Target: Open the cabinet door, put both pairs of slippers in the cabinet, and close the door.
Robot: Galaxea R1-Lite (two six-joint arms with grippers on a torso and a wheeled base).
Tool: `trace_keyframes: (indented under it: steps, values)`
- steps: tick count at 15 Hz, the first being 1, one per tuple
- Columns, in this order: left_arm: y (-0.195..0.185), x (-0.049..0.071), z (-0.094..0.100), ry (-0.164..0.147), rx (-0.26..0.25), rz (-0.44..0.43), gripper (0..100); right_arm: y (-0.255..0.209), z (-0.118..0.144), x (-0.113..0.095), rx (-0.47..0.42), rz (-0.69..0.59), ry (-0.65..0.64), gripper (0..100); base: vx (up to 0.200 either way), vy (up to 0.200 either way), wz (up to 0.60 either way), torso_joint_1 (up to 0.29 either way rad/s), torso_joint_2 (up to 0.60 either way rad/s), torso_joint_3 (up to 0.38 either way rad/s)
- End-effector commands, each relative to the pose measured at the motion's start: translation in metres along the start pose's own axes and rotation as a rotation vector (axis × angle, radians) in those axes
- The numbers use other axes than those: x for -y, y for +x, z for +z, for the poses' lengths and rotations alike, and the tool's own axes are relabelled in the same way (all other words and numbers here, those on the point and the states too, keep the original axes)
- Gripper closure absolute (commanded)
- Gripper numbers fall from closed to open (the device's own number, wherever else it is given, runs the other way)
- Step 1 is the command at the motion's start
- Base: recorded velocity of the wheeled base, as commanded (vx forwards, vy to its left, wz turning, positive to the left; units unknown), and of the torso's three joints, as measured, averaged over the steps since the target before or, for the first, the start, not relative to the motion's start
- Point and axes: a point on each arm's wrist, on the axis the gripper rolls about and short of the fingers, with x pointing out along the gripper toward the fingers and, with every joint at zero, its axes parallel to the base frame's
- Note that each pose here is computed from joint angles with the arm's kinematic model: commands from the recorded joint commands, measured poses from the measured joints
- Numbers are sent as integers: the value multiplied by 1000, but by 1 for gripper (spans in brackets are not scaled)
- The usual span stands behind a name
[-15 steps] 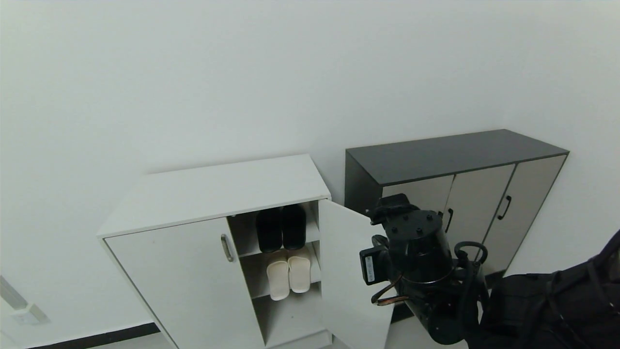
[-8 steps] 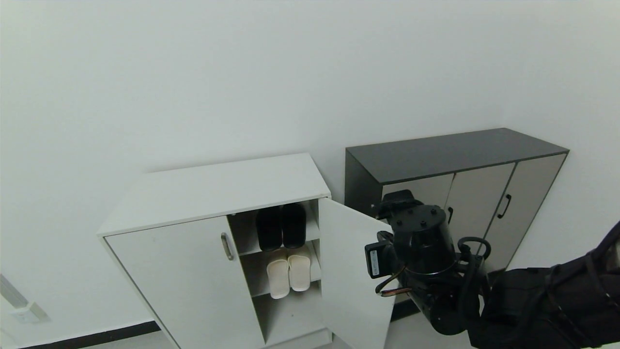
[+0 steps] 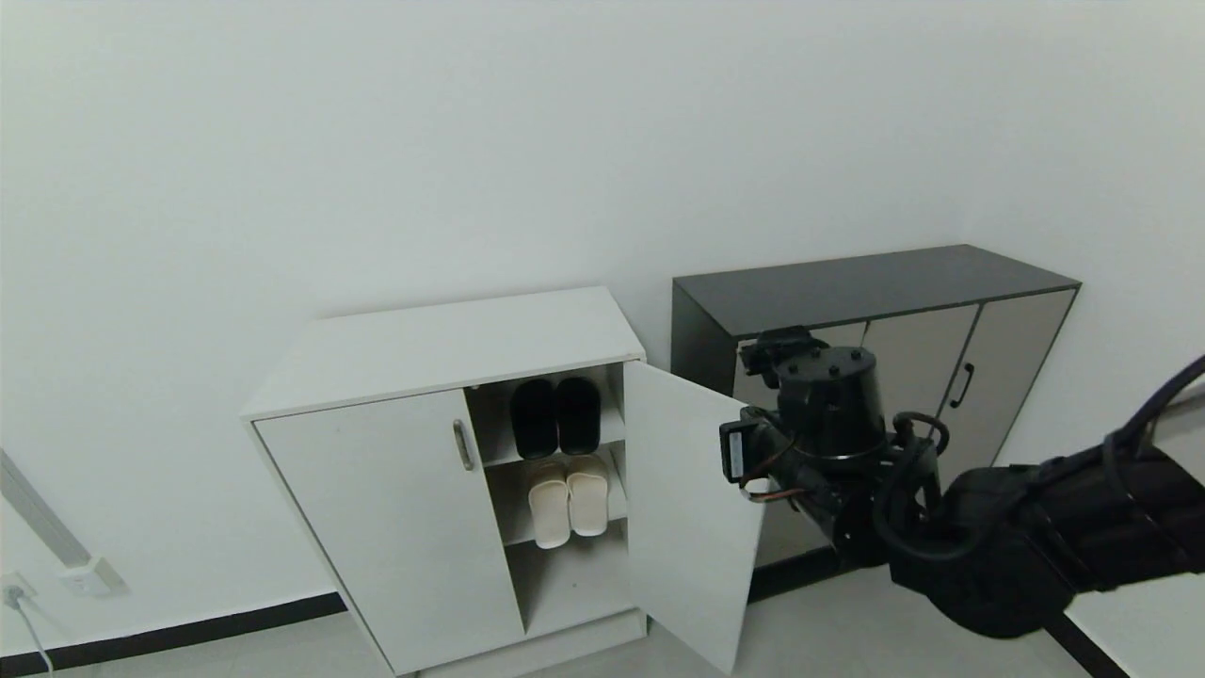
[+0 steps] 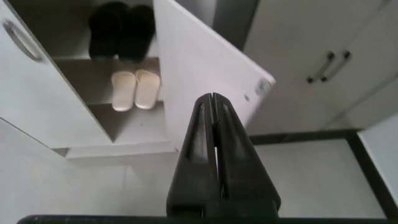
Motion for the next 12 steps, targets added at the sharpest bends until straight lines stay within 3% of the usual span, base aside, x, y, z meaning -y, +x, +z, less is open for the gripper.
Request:
trace_keyframes:
  steps: [1,6,12]
  values:
    - [0,0,0,0,0,0,100,42,8,14,-19,-52,14,100,0,0,0,0,0,0]
    - [0,0,0,0,0,0,100,108,30,29,-69,-88,38,100,0,0,0,0,0,0]
    - [0,-1,0,-5,0,20,100,153,11,34,-106,-106,38,100,0,0,0,0,0,0]
